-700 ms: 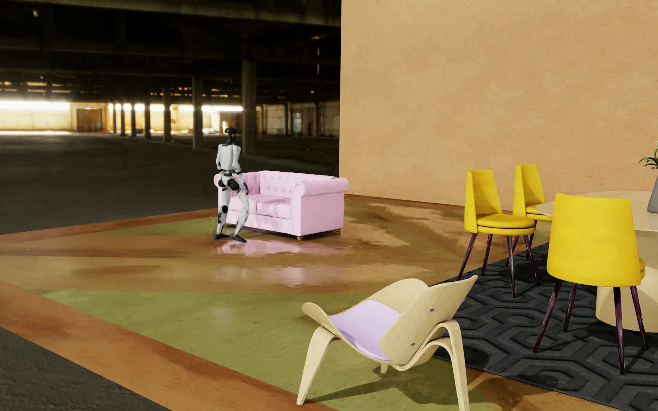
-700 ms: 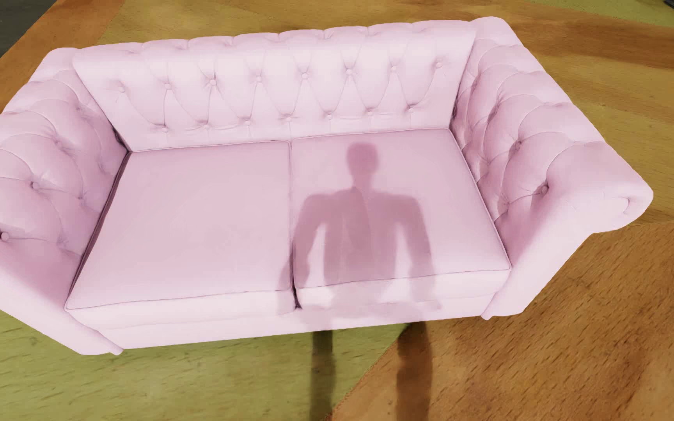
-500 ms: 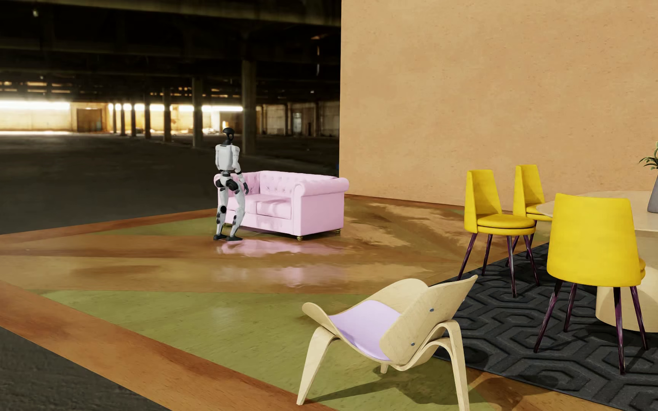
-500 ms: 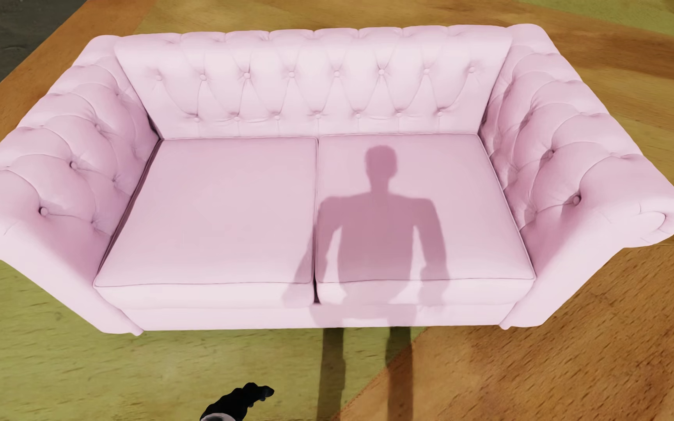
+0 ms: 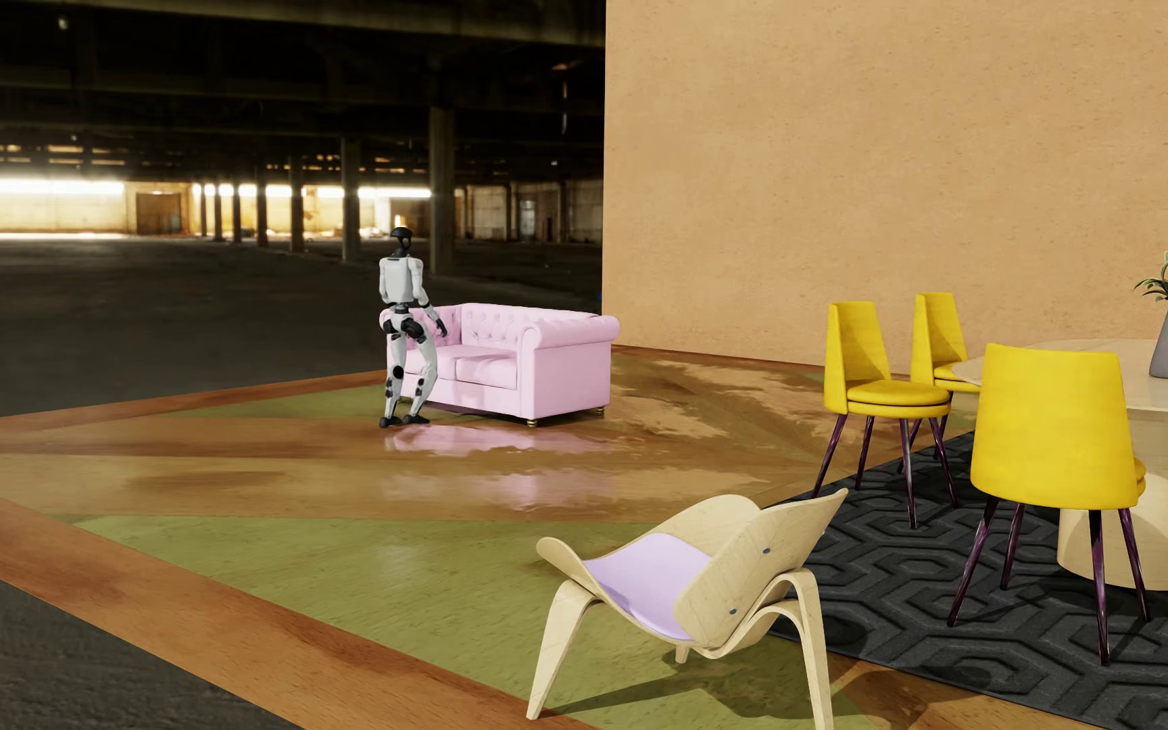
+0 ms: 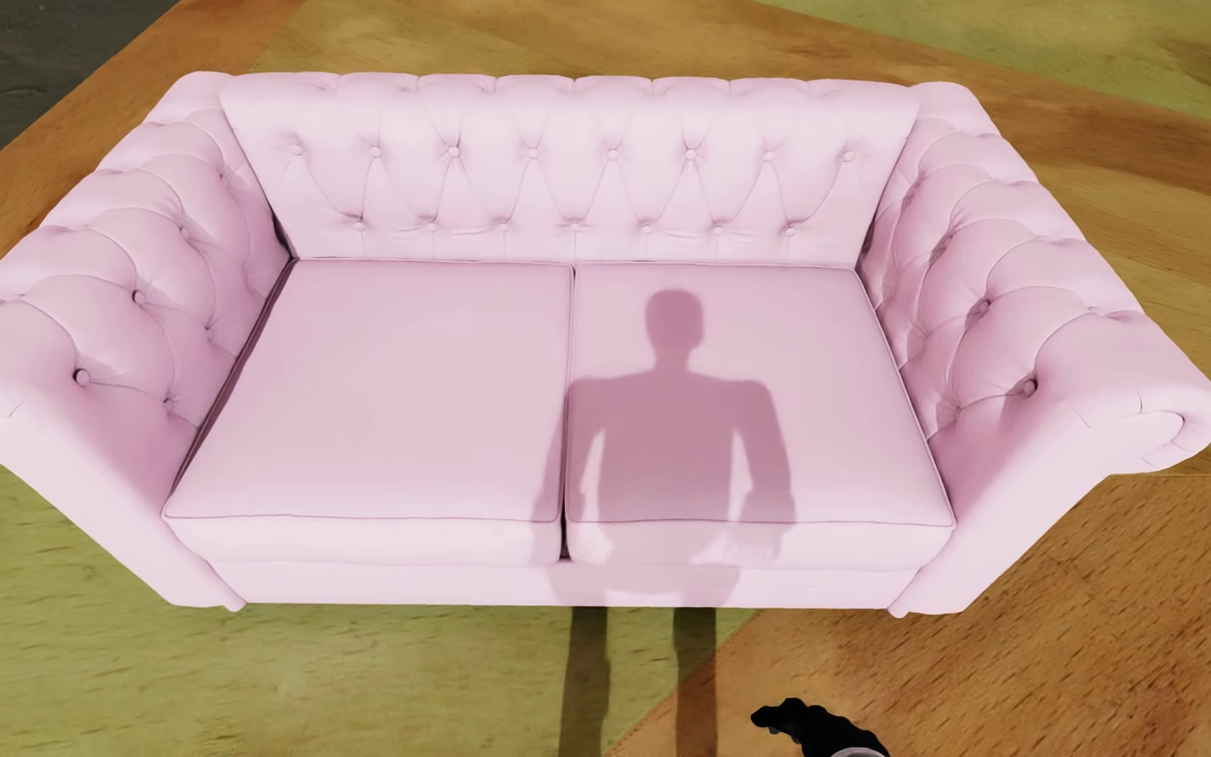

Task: Go to the light pink sofa

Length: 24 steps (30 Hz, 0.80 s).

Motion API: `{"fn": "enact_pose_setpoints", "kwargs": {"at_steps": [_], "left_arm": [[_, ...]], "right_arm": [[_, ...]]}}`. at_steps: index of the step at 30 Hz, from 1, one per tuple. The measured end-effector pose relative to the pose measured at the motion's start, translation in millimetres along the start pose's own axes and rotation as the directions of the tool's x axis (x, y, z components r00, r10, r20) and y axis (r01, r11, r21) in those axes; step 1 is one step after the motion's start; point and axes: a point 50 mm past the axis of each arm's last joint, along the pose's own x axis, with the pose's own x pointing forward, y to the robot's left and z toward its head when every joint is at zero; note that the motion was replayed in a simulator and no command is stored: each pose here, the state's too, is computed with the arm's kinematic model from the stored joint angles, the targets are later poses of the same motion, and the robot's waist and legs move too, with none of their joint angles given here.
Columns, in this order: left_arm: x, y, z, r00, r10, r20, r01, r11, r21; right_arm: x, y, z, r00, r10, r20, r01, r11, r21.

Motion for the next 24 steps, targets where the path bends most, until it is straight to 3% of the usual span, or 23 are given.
{"fn": "enact_pose_setpoints", "kwargs": {"at_steps": [4, 7, 11, 12, 14, 15, 16, 18, 19, 21, 24], "left_arm": [[-1, -2, -25, 0.997, -0.047, -0.063, 0.057, 0.986, 0.156], [-2, 6, -38, 0.996, -0.019, -0.091, 0.031, 0.990, 0.139], [0, 16, -36, 0.996, 0.036, -0.077, -0.028, 0.994, 0.105], [1, 22, -29, 0.996, 0.087, -0.036, -0.082, 0.988, 0.133], [2, 41, -12, 0.957, 0.283, 0.061, -0.289, 0.914, 0.285], [2, 45, -3, 0.936, 0.345, 0.072, -0.351, 0.893, 0.284], [3, 45, 5, 0.936, 0.350, 0.046, -0.351, 0.915, 0.199], [4, 43, 16, 0.965, 0.263, 0.022, -0.263, 0.965, 0.013], [4, 39, 22, 0.973, 0.223, 0.051, -0.223, 0.975, 0.001], [2, 29, 33, 0.977, 0.164, 0.134, -0.171, 0.984, 0.045], [1, 11, 38, 0.980, 0.024, 0.197, -0.053, 0.989, 0.141]], "right_arm": [[-5, 24, -33, 0.984, 0.124, -0.126, -0.128, 0.992, -0.023], [-9, 43, -41, 0.959, 0.228, -0.171, -0.251, 0.960, -0.125], [-13, 51, -30, 0.965, 0.232, -0.121, -0.242, 0.967, -0.076], [-13, 50, -25, 0.971, 0.218, -0.097, -0.224, 0.973, -0.062], [-12, 45, -13, 0.981, 0.185, -0.050, -0.188, 0.981, -0.052], [-12, 43, -7, 0.985, 0.169, -0.023, -0.170, 0.984, -0.051], [-13, 41, -3, 0.988, 0.153, 0.005, -0.153, 0.987, -0.047], [-11, 38, 1, 0.991, 0.133, 0.033, -0.132, 0.990, -0.045], [-11, 39, -1, 0.990, 0.139, 0.022, -0.137, 0.989, -0.058], [-11, 44, -5, 0.982, 0.191, -0.014, -0.191, 0.977, -0.091], [-14, 51, -10, 0.959, 0.282, -0.011, -0.282, 0.958, -0.046]]}}
